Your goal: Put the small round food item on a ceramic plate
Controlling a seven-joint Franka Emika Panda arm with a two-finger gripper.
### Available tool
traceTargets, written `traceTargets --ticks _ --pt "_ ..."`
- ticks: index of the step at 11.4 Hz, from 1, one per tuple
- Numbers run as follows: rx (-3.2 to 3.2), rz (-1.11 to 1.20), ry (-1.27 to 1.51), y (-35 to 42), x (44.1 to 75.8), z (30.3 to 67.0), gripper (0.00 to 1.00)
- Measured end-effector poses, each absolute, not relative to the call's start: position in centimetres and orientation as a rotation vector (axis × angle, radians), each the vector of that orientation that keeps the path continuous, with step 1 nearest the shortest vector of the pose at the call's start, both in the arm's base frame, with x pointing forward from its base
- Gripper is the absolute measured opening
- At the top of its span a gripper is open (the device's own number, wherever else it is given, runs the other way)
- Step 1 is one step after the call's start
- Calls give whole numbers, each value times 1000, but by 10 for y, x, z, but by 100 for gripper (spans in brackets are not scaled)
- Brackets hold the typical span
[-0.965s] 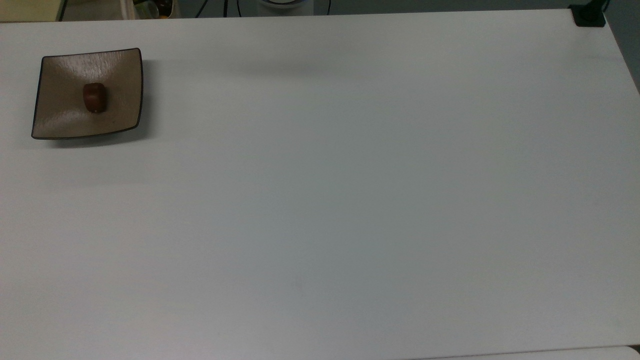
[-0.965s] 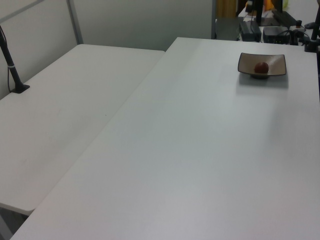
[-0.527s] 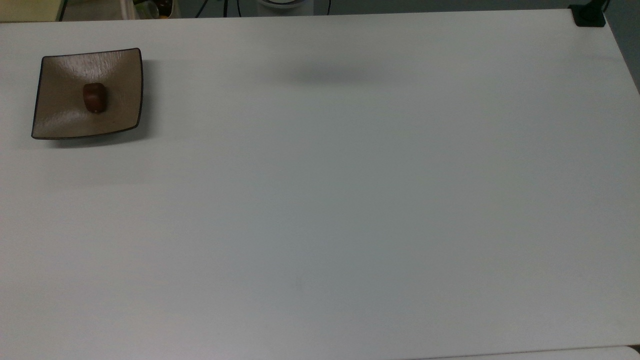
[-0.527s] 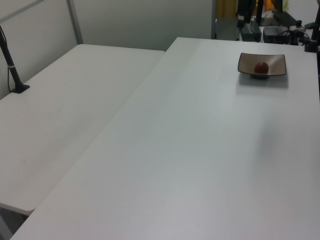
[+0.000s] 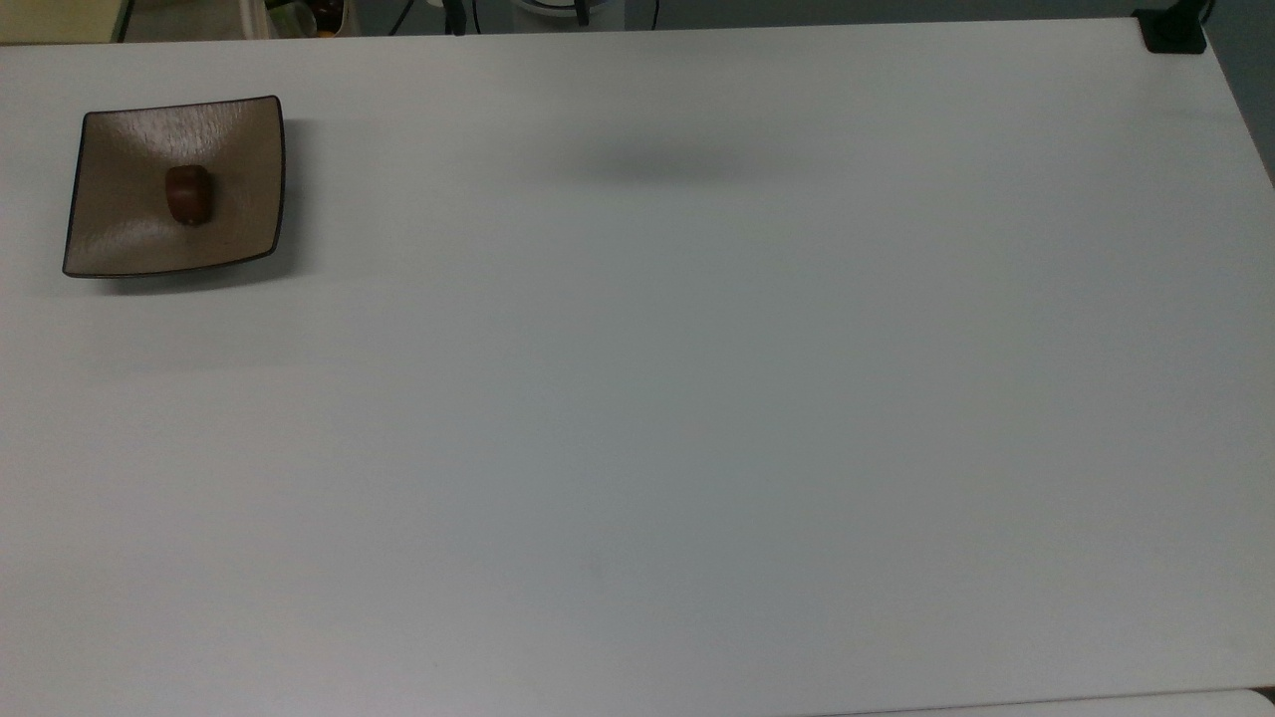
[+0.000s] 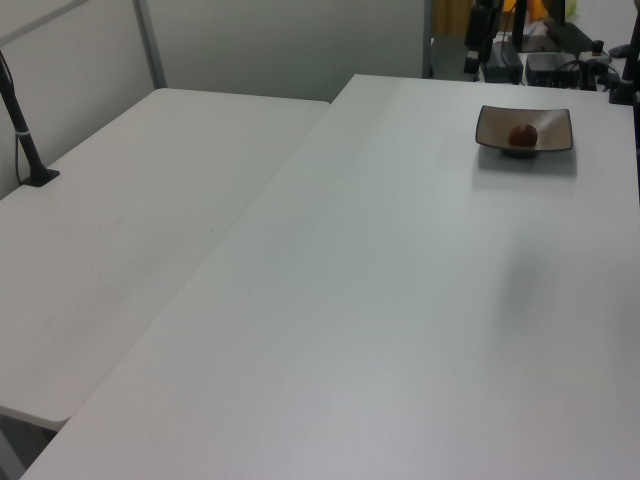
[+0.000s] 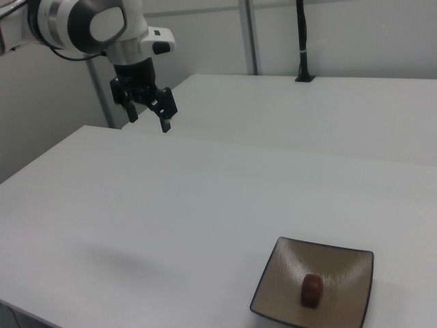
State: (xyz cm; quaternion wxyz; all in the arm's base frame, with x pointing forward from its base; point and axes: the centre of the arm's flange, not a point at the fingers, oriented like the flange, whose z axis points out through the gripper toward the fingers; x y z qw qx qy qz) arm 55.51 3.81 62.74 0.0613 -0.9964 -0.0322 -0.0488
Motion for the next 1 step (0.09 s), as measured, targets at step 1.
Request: traceTargets --ticks 1 --pt "-3014 -150 -97 38 555 628 100"
